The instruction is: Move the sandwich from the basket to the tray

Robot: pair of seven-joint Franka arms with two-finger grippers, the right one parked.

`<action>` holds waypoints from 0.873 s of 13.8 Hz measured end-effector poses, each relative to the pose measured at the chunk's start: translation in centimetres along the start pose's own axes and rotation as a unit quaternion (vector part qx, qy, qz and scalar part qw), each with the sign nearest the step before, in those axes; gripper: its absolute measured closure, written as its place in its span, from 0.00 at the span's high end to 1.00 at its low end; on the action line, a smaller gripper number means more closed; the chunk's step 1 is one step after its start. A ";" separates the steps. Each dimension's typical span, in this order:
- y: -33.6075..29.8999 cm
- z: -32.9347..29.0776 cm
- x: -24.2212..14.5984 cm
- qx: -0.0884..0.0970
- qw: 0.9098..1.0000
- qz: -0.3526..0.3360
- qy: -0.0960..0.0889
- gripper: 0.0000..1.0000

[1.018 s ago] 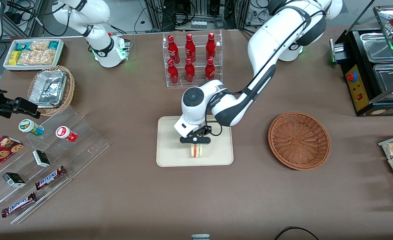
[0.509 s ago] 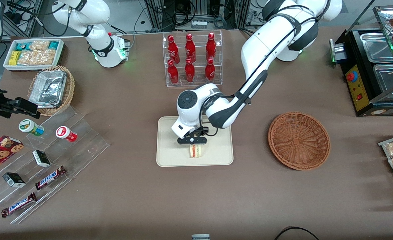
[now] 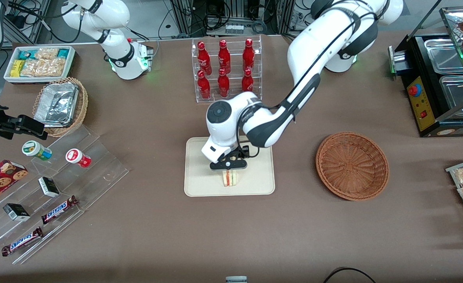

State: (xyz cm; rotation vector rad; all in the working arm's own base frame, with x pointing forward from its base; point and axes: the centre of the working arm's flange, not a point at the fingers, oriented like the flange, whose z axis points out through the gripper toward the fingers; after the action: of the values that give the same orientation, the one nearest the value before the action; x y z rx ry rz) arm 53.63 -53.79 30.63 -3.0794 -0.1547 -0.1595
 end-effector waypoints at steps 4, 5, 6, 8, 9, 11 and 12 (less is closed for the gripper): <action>-5.0 -7.9 3.1 0.041 0.994 -0.095 0.013 1.00; -6.8 -9.8 4.2 0.048 0.992 -0.113 0.011 1.00; -8.8 -11.8 5.2 0.048 0.990 -0.132 0.006 1.00; -13.1 -15.5 7.4 0.040 0.984 -0.172 -0.002 1.00; -15.4 -17.2 8.3 0.034 0.982 -0.184 -0.006 1.00; -20.0 -20.0 9.0 0.038 0.983 -0.177 -0.026 1.00; -22.0 -21.2 8.9 0.046 0.984 -0.167 -0.037 1.00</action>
State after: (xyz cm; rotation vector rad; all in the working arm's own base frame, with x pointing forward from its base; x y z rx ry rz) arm 58.09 -32.27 53.71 -2.9433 -0.6628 -0.0489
